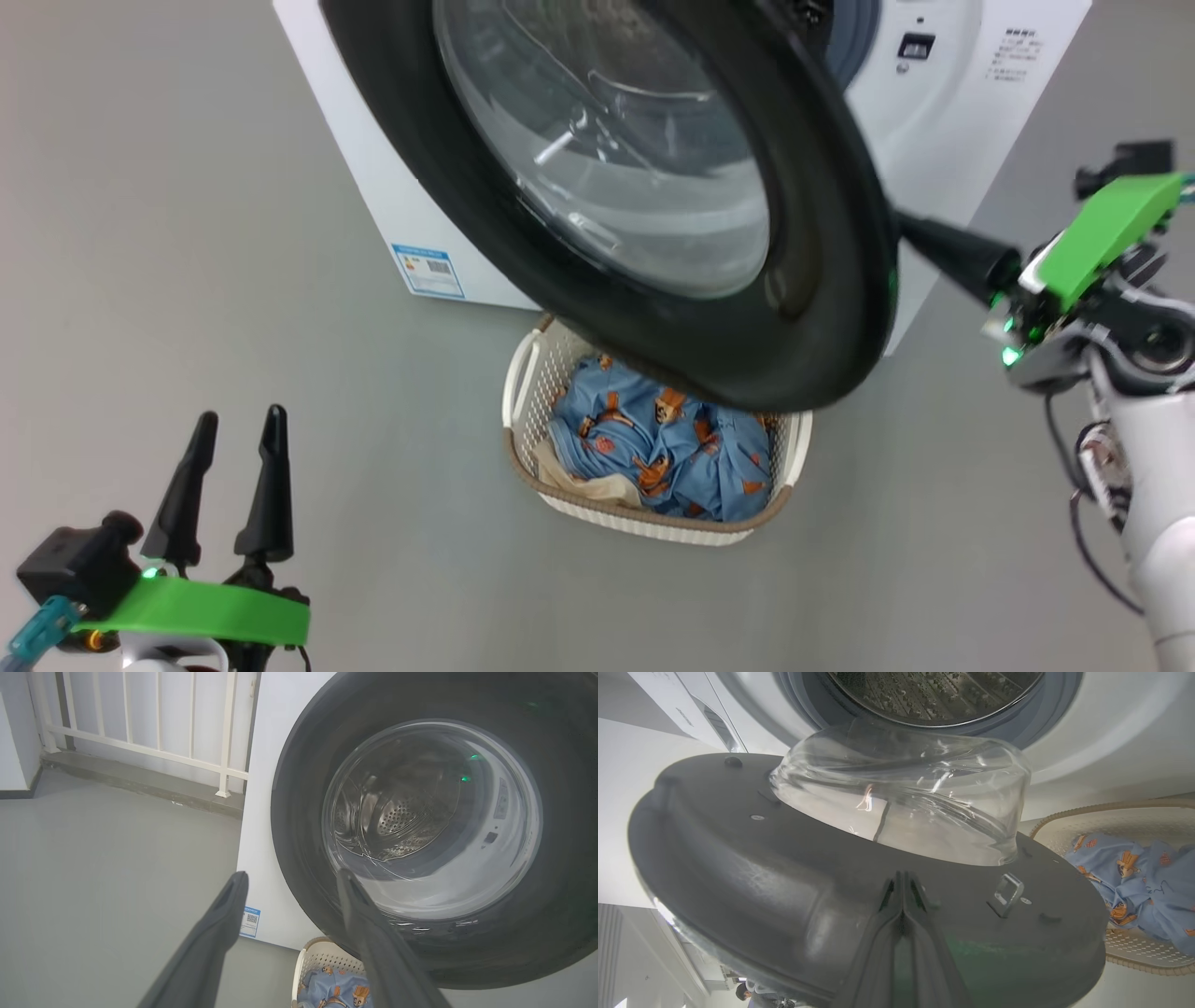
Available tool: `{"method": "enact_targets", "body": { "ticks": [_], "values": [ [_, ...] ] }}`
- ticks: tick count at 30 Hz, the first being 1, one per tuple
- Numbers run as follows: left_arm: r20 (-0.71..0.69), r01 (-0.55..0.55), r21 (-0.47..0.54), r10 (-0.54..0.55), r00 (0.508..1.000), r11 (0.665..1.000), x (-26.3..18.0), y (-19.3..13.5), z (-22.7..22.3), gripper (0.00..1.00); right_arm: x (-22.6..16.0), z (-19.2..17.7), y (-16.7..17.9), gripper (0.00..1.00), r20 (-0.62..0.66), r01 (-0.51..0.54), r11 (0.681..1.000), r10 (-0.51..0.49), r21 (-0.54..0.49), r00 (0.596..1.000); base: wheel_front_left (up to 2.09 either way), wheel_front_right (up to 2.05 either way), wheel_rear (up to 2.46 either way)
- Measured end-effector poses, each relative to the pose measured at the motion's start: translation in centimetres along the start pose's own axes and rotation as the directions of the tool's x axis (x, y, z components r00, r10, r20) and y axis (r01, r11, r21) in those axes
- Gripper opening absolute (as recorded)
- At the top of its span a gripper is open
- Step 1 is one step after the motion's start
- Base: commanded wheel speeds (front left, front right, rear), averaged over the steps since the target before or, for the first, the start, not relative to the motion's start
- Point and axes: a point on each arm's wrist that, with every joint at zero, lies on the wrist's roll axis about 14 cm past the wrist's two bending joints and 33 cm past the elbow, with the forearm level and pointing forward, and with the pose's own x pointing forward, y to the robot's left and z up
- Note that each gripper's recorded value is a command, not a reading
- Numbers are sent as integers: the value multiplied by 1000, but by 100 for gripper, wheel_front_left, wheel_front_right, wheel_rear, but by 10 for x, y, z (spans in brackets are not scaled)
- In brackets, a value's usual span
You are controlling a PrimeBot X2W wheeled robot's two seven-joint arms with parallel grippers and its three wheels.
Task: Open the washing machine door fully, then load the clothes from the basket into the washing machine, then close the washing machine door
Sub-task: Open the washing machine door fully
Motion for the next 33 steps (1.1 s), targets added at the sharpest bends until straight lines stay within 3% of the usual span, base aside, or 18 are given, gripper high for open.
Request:
{"method": "enact_targets", "body": {
  "ticks": [17, 33],
  "values": [
    [41, -76, 11, 75, 996, 997, -43, 18, 12, 100, -4, -84, 24, 0, -201, -68, 998, 64, -11, 978, 0, 0, 0],
    [89, -191, 19, 188, 978, 981, -88, 51, 27, 100, 12, -165, 50, 0, -413, -153, 988, 149, 24, 899, 0, 0, 0]
  ]
}}
